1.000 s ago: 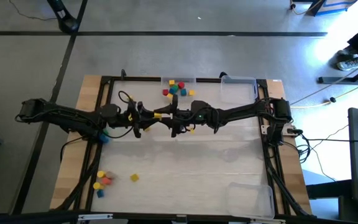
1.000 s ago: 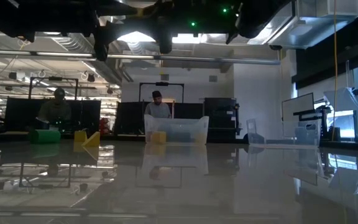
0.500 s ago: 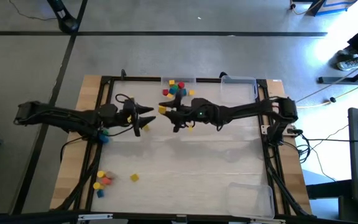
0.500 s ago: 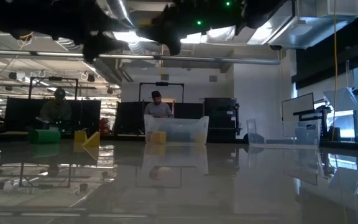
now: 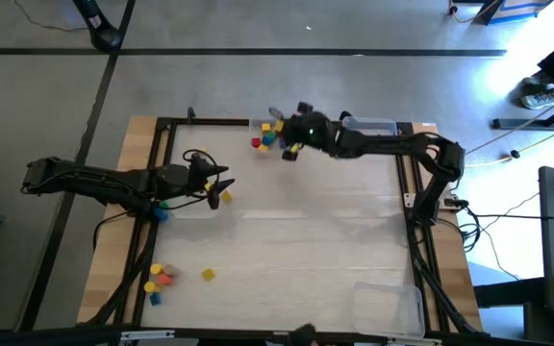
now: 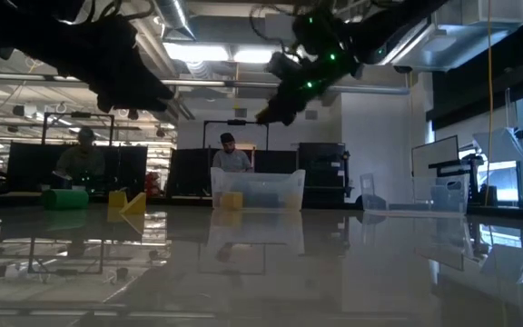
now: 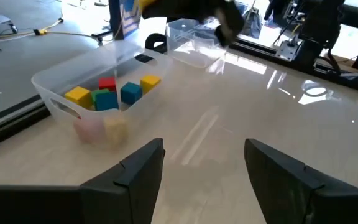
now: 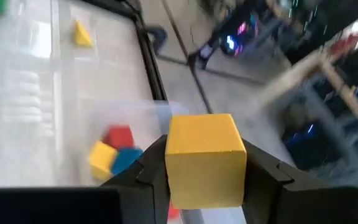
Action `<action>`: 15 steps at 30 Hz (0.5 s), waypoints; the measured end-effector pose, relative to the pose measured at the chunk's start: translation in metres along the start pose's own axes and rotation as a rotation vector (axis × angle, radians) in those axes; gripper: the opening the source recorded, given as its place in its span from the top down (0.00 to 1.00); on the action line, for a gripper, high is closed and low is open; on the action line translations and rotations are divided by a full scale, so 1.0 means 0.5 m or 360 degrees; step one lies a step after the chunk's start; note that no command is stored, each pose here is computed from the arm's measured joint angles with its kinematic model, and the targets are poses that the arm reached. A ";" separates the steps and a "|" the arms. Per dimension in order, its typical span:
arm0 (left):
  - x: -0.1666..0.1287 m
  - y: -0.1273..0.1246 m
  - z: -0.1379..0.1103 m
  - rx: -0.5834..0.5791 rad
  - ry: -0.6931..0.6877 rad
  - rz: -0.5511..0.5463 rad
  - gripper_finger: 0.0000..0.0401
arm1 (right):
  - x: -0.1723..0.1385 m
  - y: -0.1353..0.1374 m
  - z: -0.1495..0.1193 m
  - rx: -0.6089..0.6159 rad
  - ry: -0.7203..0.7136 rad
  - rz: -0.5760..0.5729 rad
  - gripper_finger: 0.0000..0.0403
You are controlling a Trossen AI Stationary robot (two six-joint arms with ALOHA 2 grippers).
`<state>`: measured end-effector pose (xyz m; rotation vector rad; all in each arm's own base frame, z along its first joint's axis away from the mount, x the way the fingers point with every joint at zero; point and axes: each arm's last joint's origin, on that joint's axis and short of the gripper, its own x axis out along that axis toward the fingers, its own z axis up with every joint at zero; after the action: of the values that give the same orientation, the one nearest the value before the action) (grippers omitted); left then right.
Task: Sort blocks by size
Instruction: Put the square yellow block into the top left transparent bin
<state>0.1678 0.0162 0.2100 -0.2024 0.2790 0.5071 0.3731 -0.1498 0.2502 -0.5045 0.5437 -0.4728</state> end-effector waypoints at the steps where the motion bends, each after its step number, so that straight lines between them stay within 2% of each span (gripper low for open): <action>1: 0.000 0.000 0.000 0.0001 0.0002 0.0001 0.47 | 0.004 -0.014 -0.011 0.0052 0.0021 0.0004 0.66; 9: 0.000 0.000 0.000 0.0005 0.0003 0.0005 0.47 | 0.019 -0.088 -0.071 0.0480 0.0048 0.0139 0.65; 15: 0.000 0.000 -0.001 0.0004 0.0007 0.0006 0.47 | 0.021 -0.099 -0.099 0.0667 0.0088 0.0208 0.65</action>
<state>0.1675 0.0163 0.2095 -0.2005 0.2841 0.5104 0.3377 -0.2098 0.2373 -0.0546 0.5094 -0.4609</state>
